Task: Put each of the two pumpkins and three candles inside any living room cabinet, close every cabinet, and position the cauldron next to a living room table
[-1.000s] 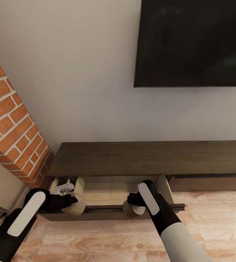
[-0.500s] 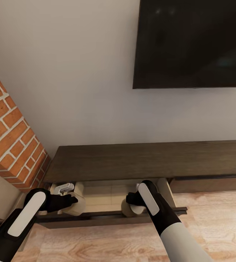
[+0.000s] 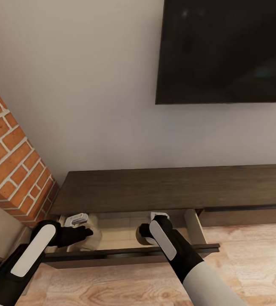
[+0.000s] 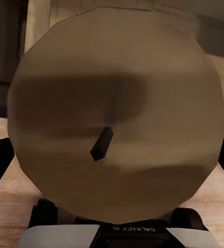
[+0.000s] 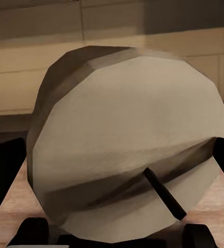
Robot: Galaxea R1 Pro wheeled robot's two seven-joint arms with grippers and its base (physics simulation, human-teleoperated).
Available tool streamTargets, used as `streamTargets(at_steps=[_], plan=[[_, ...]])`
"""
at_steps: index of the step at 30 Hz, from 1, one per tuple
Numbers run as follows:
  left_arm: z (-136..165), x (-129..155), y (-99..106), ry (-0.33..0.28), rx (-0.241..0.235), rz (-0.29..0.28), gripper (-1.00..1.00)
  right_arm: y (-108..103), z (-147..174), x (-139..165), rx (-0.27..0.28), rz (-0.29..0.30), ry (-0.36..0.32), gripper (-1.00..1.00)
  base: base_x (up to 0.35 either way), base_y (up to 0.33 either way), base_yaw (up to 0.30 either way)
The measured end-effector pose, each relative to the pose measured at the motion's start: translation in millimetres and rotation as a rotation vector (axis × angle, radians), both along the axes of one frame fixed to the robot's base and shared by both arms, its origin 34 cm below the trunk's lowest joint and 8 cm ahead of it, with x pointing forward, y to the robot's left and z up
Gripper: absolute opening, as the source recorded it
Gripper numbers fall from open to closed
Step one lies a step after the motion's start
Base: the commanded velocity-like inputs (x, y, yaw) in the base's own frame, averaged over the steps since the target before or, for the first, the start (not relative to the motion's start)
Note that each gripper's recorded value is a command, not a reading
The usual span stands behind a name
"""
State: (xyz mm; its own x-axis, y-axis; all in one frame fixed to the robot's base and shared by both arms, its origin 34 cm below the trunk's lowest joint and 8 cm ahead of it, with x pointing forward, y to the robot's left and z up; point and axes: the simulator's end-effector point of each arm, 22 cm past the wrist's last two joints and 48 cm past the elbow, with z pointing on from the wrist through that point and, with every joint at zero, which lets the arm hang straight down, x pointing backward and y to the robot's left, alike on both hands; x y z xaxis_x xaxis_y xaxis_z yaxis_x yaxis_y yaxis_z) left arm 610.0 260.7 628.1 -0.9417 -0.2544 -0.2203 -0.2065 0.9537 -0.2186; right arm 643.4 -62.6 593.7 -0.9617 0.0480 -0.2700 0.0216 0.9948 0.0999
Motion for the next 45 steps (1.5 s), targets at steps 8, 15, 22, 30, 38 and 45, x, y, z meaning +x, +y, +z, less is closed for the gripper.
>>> streamTargets(at_steps=[8,15,22,30,38,45], plan=[[-7,8,-28,-0.093,0.043,-0.008,-1.00,10,2,0,-0.012,0.033,-0.030,-1.00,0.104,0.000,0.000],[-10,10,-67,-0.125,0.036,-0.020,-1.00,22,5,1,-0.017,0.064,-0.067,-1.00,0.007,0.000,0.000],[-23,8,-87,-0.128,0.117,-0.051,-1.00,23,6,1,-0.024,0.073,-0.073,-1.00,0.046,0.000,0.000],[-35,6,-93,-0.132,0.124,-0.007,-1.00,24,6,0,-0.024,0.079,-0.074,-1.00,0.047,0.079,0.000],[-35,7,-94,-0.135,0.126,-0.006,-1.00,24,5,0,-0.025,0.078,-0.074,-1.00,-0.040,0.104,0.000],[-35,7,-95,-0.139,0.124,-0.003,-1.00,24,5,0,-0.023,0.079,-0.073,-1.00,-0.037,0.062,0.000]])
